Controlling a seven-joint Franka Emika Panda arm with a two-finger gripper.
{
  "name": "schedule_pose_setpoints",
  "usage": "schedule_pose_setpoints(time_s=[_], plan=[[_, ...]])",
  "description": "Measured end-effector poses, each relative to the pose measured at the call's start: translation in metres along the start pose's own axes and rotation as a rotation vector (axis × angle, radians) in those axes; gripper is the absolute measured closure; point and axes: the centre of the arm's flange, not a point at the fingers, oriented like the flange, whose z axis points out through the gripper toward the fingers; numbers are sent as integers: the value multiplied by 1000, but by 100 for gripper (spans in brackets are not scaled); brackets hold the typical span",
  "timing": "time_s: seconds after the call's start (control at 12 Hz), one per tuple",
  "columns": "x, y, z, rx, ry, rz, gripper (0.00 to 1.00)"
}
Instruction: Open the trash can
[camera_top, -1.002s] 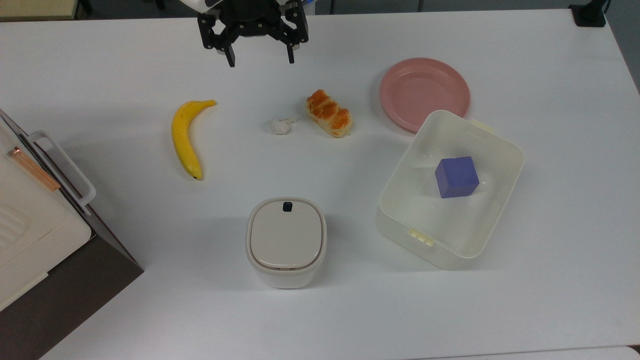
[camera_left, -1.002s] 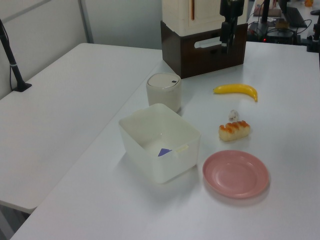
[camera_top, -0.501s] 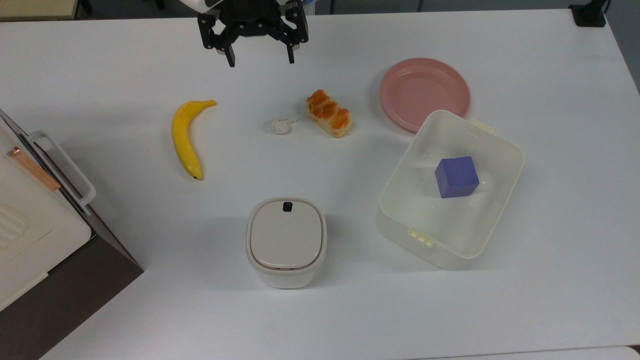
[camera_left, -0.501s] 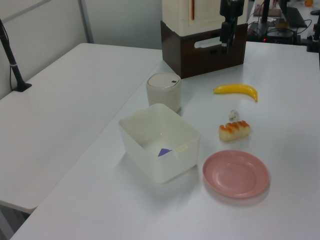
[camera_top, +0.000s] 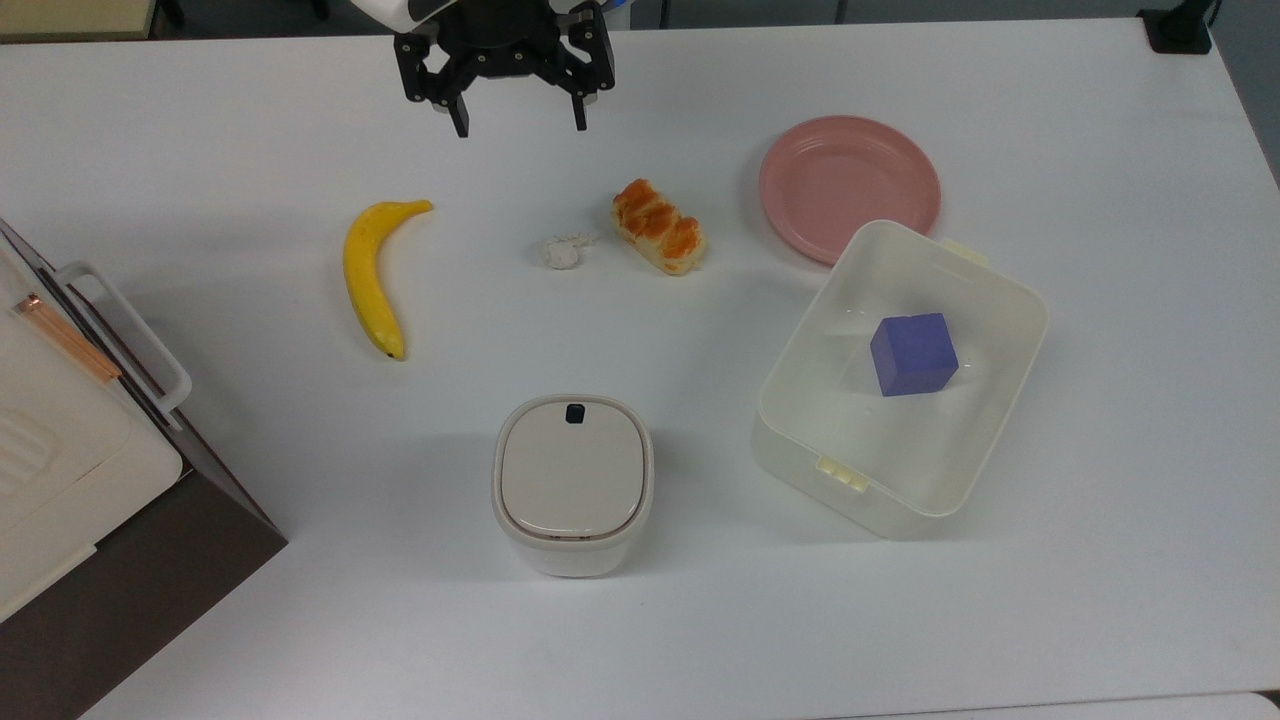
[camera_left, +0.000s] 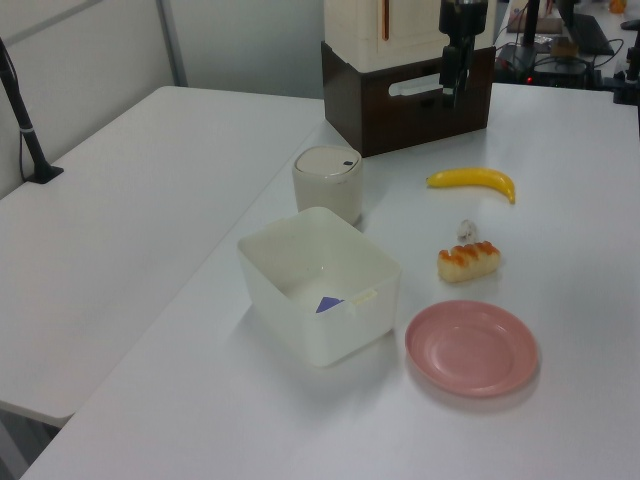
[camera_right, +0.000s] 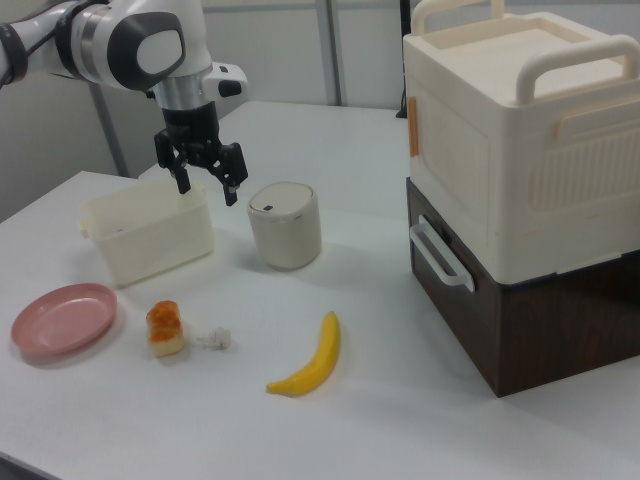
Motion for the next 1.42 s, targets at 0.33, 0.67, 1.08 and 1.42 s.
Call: schedule_pose_setpoints(time_s=[0.33,0.67,1.08,1.42], plan=[[0,1,1,-1,-1,-1,17],[0,2,1,-1,-2,-51,83],[39,8,43,-7,-28,-50,99],[81,15,72,-30,64,-47,99]])
